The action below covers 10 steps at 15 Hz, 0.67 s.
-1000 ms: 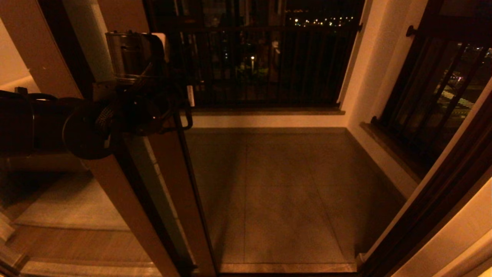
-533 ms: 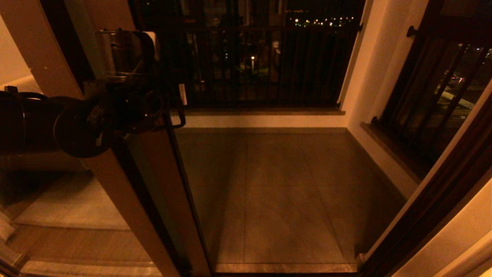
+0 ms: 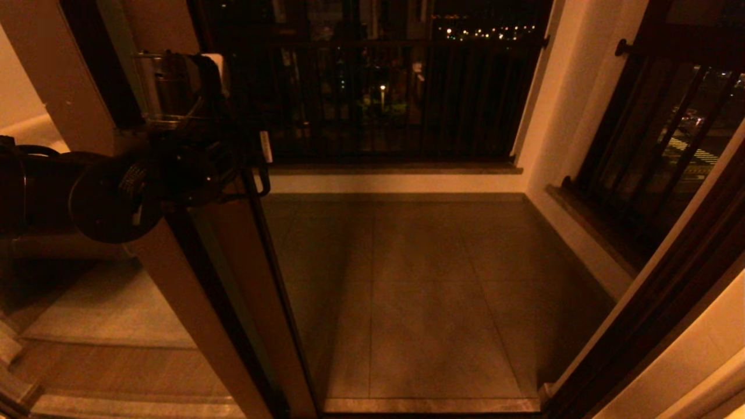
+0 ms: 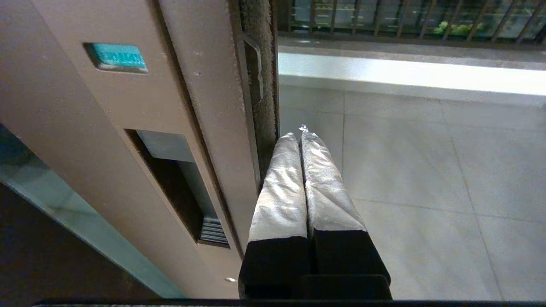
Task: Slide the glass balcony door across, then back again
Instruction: Open the slid door
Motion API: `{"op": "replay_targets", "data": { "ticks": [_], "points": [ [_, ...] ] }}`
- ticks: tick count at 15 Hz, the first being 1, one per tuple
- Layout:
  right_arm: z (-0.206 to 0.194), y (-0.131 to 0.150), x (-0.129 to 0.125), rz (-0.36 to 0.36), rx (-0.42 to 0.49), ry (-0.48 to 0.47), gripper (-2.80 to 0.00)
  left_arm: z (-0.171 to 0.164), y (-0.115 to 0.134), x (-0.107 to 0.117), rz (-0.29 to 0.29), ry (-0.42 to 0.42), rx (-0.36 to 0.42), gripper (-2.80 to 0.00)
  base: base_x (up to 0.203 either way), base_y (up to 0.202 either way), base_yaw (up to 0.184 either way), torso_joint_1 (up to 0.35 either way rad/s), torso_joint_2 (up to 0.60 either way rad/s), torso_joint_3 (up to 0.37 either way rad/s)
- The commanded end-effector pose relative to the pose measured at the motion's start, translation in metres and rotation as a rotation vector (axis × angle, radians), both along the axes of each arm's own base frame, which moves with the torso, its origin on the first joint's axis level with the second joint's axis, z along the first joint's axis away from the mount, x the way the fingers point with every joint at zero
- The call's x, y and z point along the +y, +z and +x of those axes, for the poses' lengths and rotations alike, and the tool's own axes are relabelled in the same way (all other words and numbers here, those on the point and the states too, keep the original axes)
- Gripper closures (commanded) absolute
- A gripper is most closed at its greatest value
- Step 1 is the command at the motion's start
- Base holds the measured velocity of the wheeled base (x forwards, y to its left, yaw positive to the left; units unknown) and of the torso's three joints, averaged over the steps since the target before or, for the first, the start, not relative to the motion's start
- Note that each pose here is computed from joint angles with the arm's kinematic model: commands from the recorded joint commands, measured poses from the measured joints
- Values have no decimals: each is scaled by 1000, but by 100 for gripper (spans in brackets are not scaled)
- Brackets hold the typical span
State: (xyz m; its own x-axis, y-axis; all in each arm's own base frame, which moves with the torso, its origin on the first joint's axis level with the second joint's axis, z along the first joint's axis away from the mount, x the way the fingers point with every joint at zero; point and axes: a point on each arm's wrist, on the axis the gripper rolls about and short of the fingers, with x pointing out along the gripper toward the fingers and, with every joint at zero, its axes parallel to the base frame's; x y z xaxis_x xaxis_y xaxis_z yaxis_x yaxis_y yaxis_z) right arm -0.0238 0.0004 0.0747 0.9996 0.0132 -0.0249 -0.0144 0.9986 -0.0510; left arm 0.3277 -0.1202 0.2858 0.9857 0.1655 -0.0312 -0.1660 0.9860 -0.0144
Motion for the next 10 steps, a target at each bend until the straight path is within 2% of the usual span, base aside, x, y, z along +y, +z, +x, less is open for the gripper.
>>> {"op": "replay_targets", "data": {
  "ticks": [1, 10],
  "points": [
    [0, 0, 0, -1, 2, 1, 0, 2, 0, 5, -5, 19, -13, 0, 0, 0, 0, 0, 0, 0],
    [0, 0, 0, -1, 1, 1, 0, 3, -3, 11, -1, 36, -3, 0, 0, 0, 0, 0, 0, 0]
  ]
}}
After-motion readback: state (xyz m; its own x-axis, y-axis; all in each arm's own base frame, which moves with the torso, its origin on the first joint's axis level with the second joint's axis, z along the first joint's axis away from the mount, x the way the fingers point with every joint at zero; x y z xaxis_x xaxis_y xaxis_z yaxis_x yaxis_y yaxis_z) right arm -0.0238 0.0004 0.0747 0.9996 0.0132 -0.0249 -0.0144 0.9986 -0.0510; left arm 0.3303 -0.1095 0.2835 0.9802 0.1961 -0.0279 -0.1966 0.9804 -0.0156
